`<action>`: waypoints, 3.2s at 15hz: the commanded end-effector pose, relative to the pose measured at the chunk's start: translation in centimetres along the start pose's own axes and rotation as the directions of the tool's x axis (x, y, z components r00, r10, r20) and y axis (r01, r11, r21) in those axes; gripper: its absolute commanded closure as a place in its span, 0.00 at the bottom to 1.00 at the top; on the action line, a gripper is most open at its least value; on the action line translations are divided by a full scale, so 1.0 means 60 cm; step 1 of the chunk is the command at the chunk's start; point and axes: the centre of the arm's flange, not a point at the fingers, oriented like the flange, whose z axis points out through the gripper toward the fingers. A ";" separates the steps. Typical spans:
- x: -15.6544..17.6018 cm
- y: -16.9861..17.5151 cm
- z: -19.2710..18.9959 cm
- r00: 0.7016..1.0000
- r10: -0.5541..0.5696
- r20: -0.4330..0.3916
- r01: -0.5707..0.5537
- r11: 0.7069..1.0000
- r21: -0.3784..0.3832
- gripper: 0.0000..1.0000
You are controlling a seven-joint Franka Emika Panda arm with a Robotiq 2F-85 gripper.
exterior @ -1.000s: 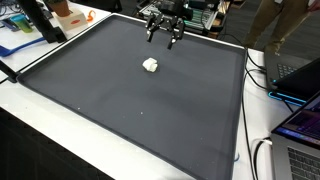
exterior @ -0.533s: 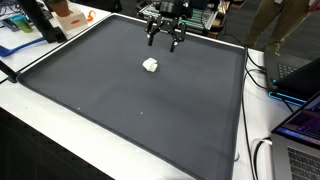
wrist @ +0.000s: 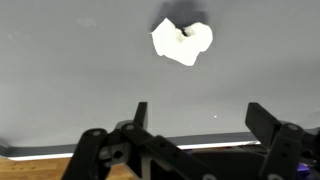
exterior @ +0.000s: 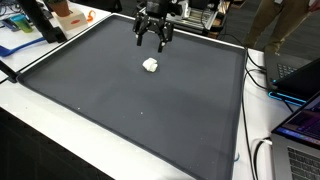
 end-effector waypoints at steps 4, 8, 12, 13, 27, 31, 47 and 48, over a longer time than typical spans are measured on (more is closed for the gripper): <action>0.042 -0.018 -0.021 1.000 0.024 0.017 -0.025 0.997 0.078 0.00; 0.048 -0.020 -0.031 1.000 0.027 0.013 -0.028 0.995 0.091 0.00; 0.059 -0.031 -0.036 0.998 -0.007 0.067 -0.001 0.992 0.125 0.00; 0.061 -0.033 -0.040 0.997 -0.009 0.081 -0.002 0.991 0.134 0.00; 0.118 -0.022 -0.063 0.967 -0.044 0.250 0.011 0.991 0.130 0.00; 0.140 -0.029 -0.063 0.962 -0.034 0.270 -0.005 0.990 0.142 0.00; 0.286 -0.054 -0.067 0.852 -0.021 0.523 -0.044 0.993 0.112 0.00; 0.296 -0.056 -0.061 0.842 -0.023 0.538 -0.040 0.994 0.106 0.00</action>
